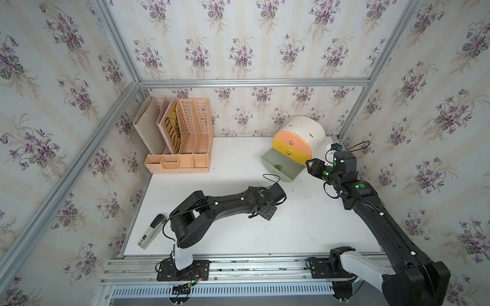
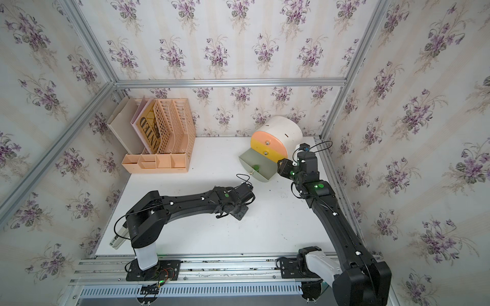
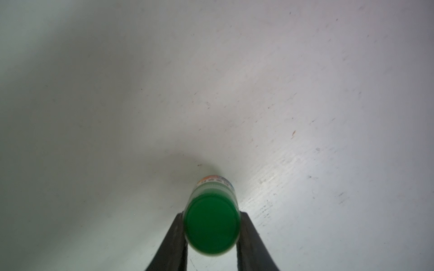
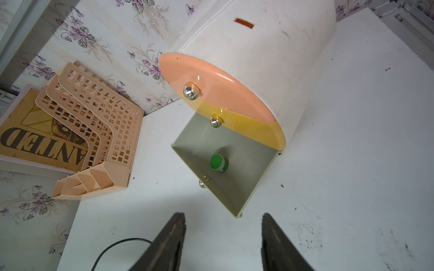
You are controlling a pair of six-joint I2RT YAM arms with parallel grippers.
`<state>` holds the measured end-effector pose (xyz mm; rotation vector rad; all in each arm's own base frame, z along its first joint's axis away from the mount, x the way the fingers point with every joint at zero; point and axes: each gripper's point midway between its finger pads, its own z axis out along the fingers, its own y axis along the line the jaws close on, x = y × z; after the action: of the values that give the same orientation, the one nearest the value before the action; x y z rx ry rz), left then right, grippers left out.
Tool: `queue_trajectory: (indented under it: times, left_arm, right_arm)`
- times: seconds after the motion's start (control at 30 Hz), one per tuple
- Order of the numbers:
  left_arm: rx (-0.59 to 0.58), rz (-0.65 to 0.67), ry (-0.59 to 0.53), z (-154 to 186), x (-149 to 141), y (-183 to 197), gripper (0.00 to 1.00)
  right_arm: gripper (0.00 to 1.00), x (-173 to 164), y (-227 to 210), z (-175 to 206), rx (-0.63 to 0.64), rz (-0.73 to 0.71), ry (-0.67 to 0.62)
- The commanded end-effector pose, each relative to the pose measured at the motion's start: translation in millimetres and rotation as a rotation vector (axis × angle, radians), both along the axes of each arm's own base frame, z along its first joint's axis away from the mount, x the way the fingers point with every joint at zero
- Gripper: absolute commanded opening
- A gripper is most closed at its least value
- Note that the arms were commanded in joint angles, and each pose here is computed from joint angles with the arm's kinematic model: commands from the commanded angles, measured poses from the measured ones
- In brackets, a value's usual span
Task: Put the paint cans in the drawer according to color
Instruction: Pick up the paint can at the center of the board, then place the paint can in the drawer.
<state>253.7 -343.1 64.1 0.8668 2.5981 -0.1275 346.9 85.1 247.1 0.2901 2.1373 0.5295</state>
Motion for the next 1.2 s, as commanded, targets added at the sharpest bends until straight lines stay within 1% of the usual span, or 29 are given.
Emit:
queue_trajectory:
  times: [0.0,0.27,0.4,0.5,0.7,0.97,1.17]
  left_arm:
    - [-0.001,-0.013,-0.065,26.1,16.1,-0.9,0.23]
    - [-0.103,0.017,-0.179,90.1,76.3,-18.9,0.23]
    - [-0.141,0.032,-0.217,107.9,109.0,-31.6,0.23]
    - [-0.163,0.044,-0.227,111.0,129.4,-41.0,0.23]
    - [-0.194,0.037,-0.282,111.0,156.3,-61.0,0.25]
    - [-0.208,0.047,-0.313,94.5,190.0,-71.5,0.26]
    - [-0.224,0.041,-0.32,80.8,206.1,-81.5,0.26]
  right_arm:
    - [0.55,-3.0,-0.7,0.7,-0.006,0.006,0.001]
    - [0.55,-5.3,-5.5,2.8,-0.017,0.002,-0.016]
    - [0.54,-6.1,-8.6,3.4,-0.016,-0.003,-0.027]
    - [0.54,-6.7,-10.9,3.7,-0.02,-0.006,-0.032]
    - [0.54,-8.7,-8.4,6.1,-0.005,0.014,-0.04]
    - [0.53,-9.2,-7.0,7.9,-0.001,0.024,-0.05]
    - [0.53,-10.0,-6.1,10.8,0.004,0.029,-0.059]
